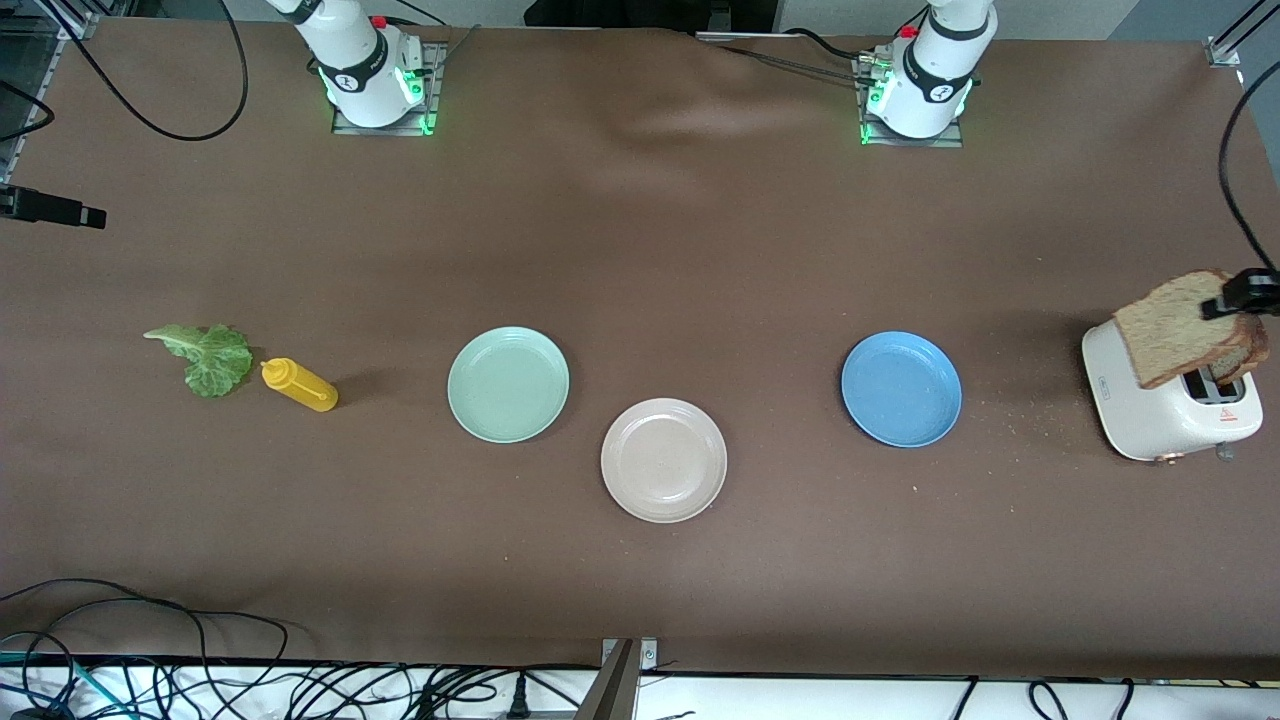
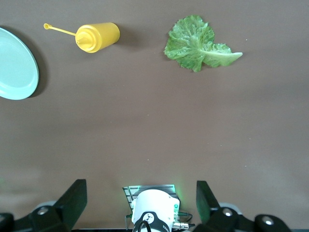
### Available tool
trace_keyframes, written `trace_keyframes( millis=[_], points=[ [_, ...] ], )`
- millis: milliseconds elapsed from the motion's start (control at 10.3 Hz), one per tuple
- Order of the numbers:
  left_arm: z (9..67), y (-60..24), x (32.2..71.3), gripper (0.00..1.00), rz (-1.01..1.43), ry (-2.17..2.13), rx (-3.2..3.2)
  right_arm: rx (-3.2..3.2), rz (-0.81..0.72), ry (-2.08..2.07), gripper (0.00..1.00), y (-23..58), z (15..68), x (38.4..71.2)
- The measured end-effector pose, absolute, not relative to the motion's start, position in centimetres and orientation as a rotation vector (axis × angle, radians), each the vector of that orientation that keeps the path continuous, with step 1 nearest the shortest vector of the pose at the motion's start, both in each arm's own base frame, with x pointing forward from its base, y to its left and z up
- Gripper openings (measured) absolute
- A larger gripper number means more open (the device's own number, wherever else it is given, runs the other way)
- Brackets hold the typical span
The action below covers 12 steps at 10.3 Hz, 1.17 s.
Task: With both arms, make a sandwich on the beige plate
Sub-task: 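Lift the toast slice out of the toaster with the left gripper, then carry the toast with the left gripper and lower it onto the beige plate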
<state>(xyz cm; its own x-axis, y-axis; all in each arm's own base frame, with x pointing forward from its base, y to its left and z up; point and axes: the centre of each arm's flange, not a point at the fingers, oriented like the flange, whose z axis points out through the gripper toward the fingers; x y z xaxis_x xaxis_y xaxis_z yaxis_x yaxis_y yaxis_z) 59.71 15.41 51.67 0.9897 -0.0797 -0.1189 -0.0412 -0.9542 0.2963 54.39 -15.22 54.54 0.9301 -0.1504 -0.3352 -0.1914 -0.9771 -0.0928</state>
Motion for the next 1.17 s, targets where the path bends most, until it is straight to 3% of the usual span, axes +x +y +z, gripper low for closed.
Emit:
trace_keyframes(
  millis=[682, 1170],
  points=[
    [43.9, 0.9, 64.1, 0.1, -0.327, -0.102, 2.312, -2.962, 0.489, 0.182, 1.0, -15.6, 54.7, 54.3],
    [37.0, -10.0, 67.4, 0.1, -0.236, 0.0, 2.224, -2.96, 0.498, 0.183, 1.0, -15.7, 54.6, 54.2]
  ],
)
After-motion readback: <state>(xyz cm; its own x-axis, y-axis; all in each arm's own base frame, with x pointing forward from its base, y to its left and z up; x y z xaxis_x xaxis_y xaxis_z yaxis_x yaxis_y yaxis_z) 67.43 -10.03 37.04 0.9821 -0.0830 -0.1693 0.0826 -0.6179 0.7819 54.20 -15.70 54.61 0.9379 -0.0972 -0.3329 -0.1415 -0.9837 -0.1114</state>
